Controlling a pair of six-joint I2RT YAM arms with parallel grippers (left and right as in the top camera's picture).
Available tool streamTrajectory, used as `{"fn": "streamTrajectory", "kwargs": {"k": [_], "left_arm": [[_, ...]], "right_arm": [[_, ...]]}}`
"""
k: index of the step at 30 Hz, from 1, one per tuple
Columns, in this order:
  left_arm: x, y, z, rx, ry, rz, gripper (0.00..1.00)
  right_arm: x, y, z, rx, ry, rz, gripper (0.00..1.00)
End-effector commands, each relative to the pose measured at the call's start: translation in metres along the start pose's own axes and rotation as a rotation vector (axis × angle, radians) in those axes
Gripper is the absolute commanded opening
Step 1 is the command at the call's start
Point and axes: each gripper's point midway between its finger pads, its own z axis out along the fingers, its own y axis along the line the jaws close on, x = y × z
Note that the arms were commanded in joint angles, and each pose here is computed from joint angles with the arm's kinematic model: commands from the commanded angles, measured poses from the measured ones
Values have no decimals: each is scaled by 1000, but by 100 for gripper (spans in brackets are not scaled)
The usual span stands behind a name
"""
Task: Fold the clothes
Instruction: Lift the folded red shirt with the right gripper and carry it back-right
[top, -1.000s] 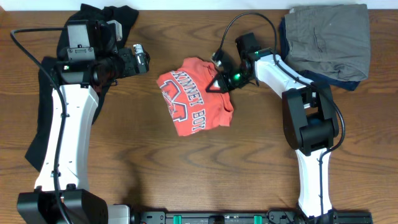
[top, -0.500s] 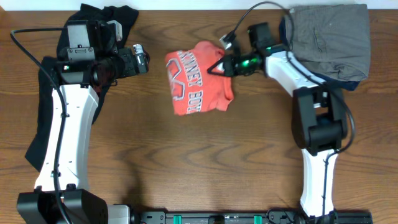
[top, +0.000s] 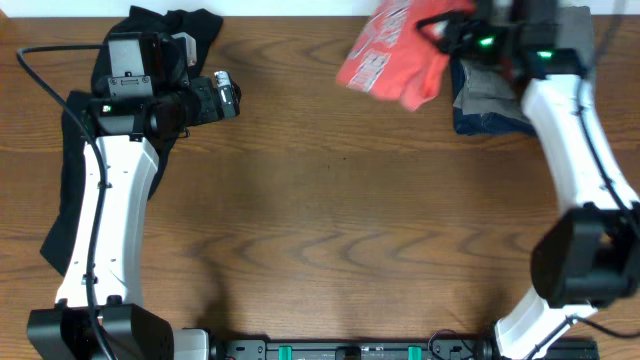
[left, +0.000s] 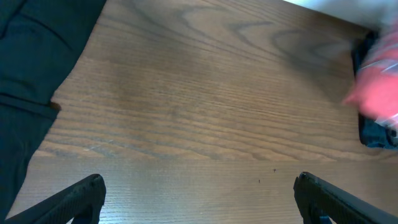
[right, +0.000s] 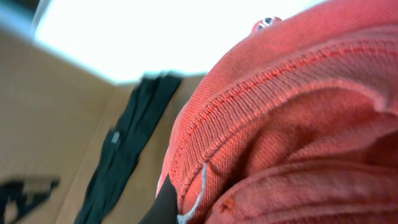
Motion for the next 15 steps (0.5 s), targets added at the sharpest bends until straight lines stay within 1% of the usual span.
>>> {"fn": "streamTrajectory", "kwargs": {"k": [1, 3, 7, 10, 15], "left_arm": [[6, 6, 6, -18, 21, 0, 98], [6, 6, 6, -18, 21, 1, 98], [6, 6, 6, -18, 22, 1, 98], [6, 6, 6, -18, 22, 0, 98], [6, 7, 7, -19, 25, -1, 98]], "right_arm": [[-48, -37, -49, 175, -193, 117, 1], [-62, -64, -70, 256, -262, 172, 1], [-78, -104, -98, 381, -366, 261, 1], [-91, -124, -114, 471, -462, 286, 1], [-115, -138, -131, 565, -606, 262, 1]]}}
